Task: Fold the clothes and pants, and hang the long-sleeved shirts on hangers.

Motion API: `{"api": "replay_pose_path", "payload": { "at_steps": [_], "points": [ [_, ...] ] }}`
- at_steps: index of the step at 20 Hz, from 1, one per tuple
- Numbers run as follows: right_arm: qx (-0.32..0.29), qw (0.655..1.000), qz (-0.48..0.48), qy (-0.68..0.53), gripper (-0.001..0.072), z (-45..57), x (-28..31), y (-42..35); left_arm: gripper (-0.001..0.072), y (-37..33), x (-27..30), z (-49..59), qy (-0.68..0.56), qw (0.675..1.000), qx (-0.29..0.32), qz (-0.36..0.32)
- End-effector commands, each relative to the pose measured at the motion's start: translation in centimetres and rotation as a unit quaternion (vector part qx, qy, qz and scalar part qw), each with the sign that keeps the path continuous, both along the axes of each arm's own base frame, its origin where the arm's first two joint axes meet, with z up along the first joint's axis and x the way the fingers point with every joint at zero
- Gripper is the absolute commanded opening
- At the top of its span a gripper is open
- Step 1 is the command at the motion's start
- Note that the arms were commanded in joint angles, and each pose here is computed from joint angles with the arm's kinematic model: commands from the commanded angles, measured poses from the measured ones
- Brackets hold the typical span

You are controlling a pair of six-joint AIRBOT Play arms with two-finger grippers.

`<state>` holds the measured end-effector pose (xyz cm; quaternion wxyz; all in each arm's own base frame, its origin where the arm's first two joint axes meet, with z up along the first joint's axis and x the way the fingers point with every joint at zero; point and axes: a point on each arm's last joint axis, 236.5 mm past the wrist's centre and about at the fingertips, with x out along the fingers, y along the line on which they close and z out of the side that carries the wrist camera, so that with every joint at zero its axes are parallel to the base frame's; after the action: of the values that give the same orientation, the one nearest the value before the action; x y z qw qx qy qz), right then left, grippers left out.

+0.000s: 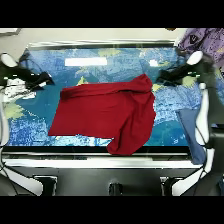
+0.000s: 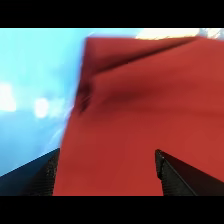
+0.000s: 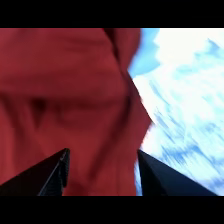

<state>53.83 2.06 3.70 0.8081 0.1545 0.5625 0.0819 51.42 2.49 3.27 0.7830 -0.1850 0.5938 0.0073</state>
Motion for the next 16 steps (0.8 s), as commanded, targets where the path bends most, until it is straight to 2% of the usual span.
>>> {"api": "replay_pose_path", "payload": {
  "at_steps": [1,4,8,11,16],
  "points": [
    [0.032,0.999,-0.009,0.019,0.0495,3.1,-5.6,-4.3,0.0684,3.6,-5.8,2.3,0.021,0.999,0.011,0.028],
    [0.086,0.991,-0.045,0.09,0.0496,-0.4,-14.5,-5.2,0.0684,4.1,-12.2,0.3,0.051,0.997,0.005,0.061],
    [0.15,0.973,-0.059,0.164,0.0496,-6.6,-24.8,-0.4,0.0682,3.1,-17.1,-2.9,0.071,0.995,0.002,0.074],
    [0.207,0.959,-0.068,0.182,0.0496,-9.8,-28.3,3.1,0.0679,2.9,-17.8,-4.1,0.089,0.993,-0.001,0.074],
    [0.25,0.951,-0.095,0.153,0.0496,-12.1,-28.5,5.1,0.0679,2.9,-17.7,-4.2,0.09,0.993,-0.001,0.074]
  ]
}}
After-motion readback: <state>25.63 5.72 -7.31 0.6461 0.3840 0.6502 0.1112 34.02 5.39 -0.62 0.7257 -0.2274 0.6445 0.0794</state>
